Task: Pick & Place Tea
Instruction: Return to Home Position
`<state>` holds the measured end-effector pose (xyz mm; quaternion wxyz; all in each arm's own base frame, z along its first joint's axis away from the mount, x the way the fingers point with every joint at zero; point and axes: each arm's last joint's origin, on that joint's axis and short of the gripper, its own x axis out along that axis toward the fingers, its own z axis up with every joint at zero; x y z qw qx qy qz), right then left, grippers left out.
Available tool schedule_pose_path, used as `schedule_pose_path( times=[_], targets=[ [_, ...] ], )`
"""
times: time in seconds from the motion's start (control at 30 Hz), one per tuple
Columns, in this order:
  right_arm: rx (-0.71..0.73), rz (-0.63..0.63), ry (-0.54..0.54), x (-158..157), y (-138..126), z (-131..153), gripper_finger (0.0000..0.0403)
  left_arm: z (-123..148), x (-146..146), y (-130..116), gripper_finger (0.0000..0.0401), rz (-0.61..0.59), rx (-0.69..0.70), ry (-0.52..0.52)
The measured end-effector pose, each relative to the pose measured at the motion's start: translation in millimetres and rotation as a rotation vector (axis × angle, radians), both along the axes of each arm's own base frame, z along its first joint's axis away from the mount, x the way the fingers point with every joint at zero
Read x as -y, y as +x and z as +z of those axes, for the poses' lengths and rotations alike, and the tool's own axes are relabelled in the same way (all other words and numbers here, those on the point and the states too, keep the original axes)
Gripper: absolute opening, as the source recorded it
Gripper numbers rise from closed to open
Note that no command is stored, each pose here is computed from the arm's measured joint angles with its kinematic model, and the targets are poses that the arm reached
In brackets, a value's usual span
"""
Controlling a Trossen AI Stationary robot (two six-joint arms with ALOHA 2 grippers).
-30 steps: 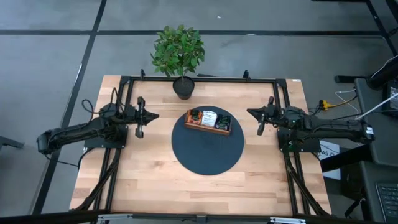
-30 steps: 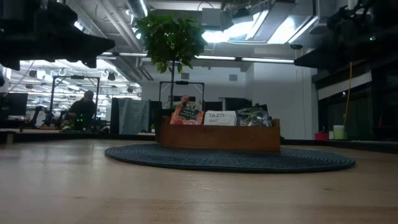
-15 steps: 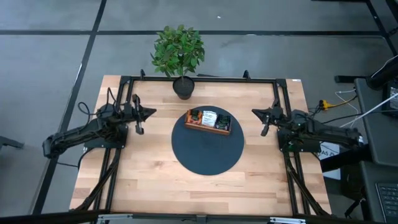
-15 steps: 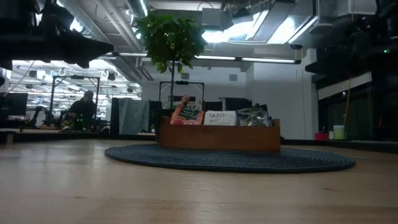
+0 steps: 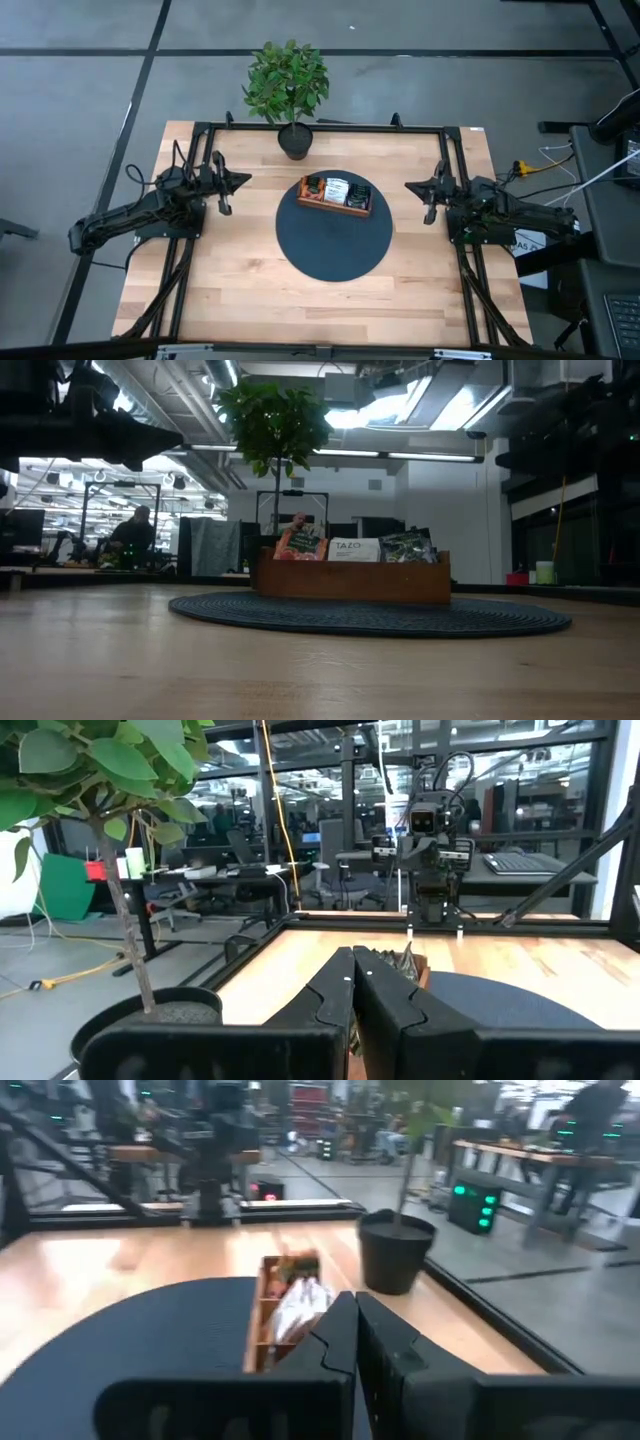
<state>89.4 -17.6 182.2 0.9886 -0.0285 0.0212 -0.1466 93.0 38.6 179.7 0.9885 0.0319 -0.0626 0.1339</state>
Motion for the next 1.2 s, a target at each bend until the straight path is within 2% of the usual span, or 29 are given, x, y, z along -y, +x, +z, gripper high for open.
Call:
schedule_pose_path(
  times=[0.13,0.23,0.37,0.47,0.57,0.87,1.2],
  targets=[
    [0.036,0.086,0.005,-2,4,-9,0.0009,0,0,0,0.0006,-0.006,0.004,0.0],
    [0.055,0.114,-0.038,-2,7,-14,0.0009,0,1,0,0.0003,-0.018,0.009,-0.018],
    [0.065,0.054,-0.091,-1,6,-9,0.0009,0,3,1,0.0003,-0.04,0.018,-0.056],
    [0.054,-0.024,-0.083,2,5,-11,0.001,0,4,1,0.0009,-0.048,0.016,-0.062],
    [0.054,-0.036,-0.085,2,5,-11,0.001,0,4,1,0.0012,-0.049,0.019,-0.06],
    [0.101,-0.035,0.064,2,5,-11,0.001,0,4,1,0.0008,-0.048,0.019,-0.059],
    [0.101,-0.036,0.064,2,5,-11,0.001,0,4,1,0.0011,-0.048,0.019,-0.058]
  ],
)
